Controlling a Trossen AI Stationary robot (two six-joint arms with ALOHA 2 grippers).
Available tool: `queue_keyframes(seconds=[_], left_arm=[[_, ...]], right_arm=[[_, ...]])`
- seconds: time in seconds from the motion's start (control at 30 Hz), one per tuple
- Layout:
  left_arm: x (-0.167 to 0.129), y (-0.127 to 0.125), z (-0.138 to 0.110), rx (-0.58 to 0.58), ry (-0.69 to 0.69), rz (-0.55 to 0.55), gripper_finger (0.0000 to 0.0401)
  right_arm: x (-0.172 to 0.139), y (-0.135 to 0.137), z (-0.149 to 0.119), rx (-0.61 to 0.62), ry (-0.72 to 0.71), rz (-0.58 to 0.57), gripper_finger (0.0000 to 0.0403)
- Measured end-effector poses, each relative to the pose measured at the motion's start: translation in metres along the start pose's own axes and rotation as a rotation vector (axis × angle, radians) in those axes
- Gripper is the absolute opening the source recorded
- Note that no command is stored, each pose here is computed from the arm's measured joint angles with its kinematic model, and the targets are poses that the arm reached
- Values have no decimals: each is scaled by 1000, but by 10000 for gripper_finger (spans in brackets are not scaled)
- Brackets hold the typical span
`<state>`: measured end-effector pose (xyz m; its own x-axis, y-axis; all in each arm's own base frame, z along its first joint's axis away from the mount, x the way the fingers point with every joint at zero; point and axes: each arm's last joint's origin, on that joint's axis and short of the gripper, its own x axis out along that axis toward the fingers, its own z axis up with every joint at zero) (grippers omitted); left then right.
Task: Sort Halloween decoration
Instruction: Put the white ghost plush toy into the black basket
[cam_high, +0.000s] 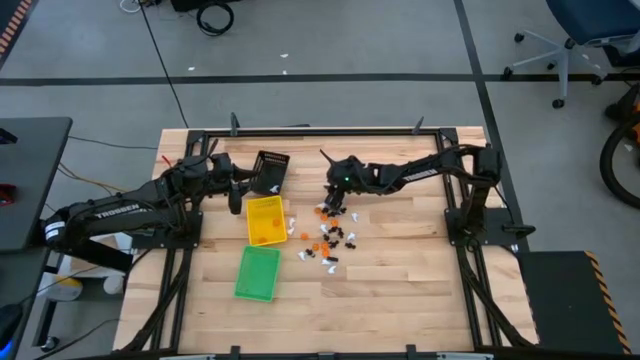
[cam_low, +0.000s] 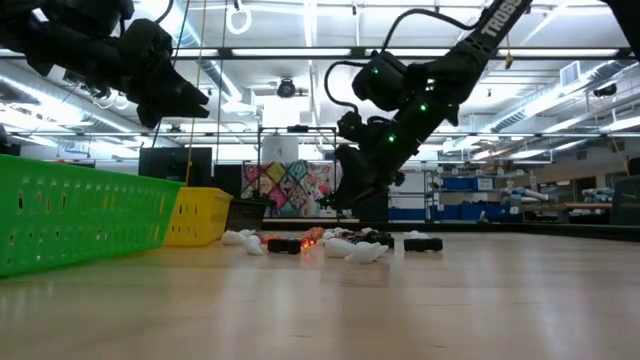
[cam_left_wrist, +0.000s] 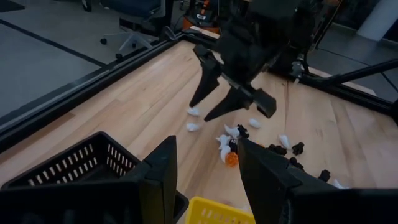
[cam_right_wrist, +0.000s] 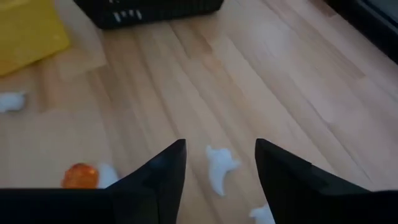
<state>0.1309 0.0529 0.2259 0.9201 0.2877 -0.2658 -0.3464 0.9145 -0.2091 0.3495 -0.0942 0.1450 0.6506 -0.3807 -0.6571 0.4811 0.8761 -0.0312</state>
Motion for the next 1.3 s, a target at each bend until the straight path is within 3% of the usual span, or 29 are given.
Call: queue_keyframes(seconds=[0.43,0.7,1.3], left_arm=[[2,0,0,0,-1,1,142],[2,0,0,3,-1,1,142],[2,0,0,25,0,1,142]], right_arm=[[36,-10,-26,-15,5,19,209],[33,-9,-27,-16,49,11,202],[26,4,-27,-62,43,45,73]])
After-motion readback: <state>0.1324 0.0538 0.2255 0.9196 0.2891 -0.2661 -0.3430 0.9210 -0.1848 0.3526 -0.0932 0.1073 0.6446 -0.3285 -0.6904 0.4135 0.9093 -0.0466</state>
